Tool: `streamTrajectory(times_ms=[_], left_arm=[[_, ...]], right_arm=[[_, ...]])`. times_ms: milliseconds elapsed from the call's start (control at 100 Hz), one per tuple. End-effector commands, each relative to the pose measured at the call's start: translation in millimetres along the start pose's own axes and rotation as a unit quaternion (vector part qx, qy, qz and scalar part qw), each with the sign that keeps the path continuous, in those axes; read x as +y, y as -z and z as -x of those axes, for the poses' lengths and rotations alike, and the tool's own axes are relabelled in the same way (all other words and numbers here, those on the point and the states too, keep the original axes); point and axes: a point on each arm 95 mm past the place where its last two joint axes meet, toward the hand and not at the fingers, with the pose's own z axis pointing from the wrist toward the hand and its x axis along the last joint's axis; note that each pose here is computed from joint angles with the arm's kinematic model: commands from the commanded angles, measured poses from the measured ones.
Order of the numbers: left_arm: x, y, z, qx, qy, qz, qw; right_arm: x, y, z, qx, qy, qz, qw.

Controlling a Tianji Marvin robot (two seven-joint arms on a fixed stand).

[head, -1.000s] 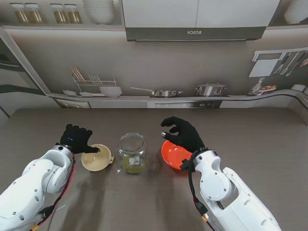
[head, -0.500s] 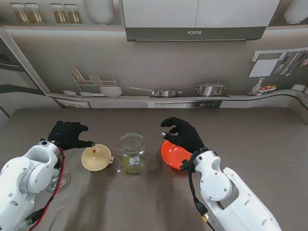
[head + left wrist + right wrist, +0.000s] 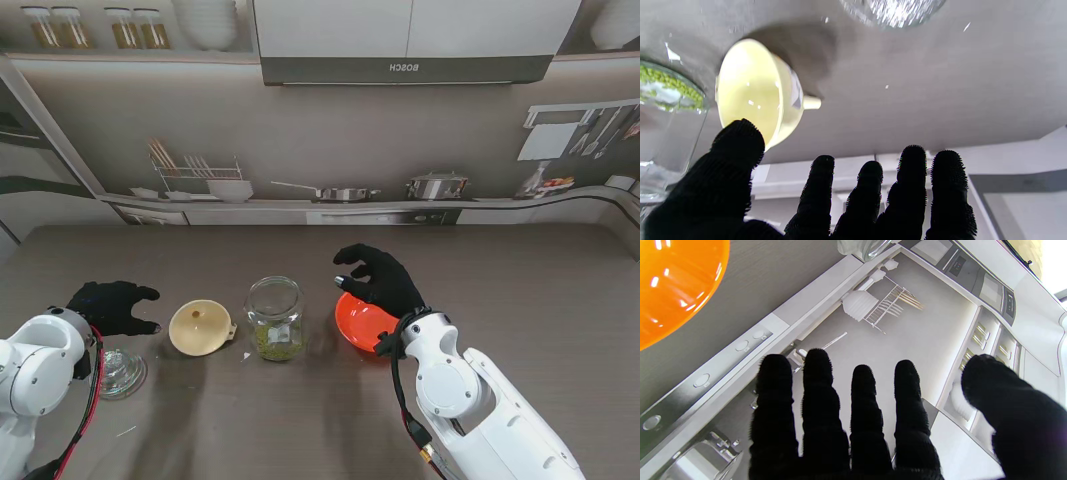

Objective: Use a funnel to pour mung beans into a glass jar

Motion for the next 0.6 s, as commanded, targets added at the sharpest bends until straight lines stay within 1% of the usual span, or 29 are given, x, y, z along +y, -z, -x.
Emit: streamTrajectory(times_ms=[0, 140, 430, 590], left_arm=[[5.9, 1.8, 4.9, -0.006, -0.002, 0.015, 0.9999], [15.4, 2.4, 11.2, -0.019, -0.014, 0.027, 0.9994], [46.6, 3.0, 18.2, -0.048, -0.012, 0.054, 0.9974], [58.4, 3.7, 20.0, -0.057, -0.009, 0.067, 0.9961]], right_arm=[[-3.3, 0.5, -2.7, 0.003, -0.003, -0.009, 1.0000], [-3.3, 0.6, -2.5, 0.003, -0.003, -0.010, 0.9999], [-3.8, 0.7, -1.9, 0.003, -0.004, -0.012, 0.9999], [-4.9, 1.0, -2.0, 0.003, -0.005, -0.015, 0.9999]])
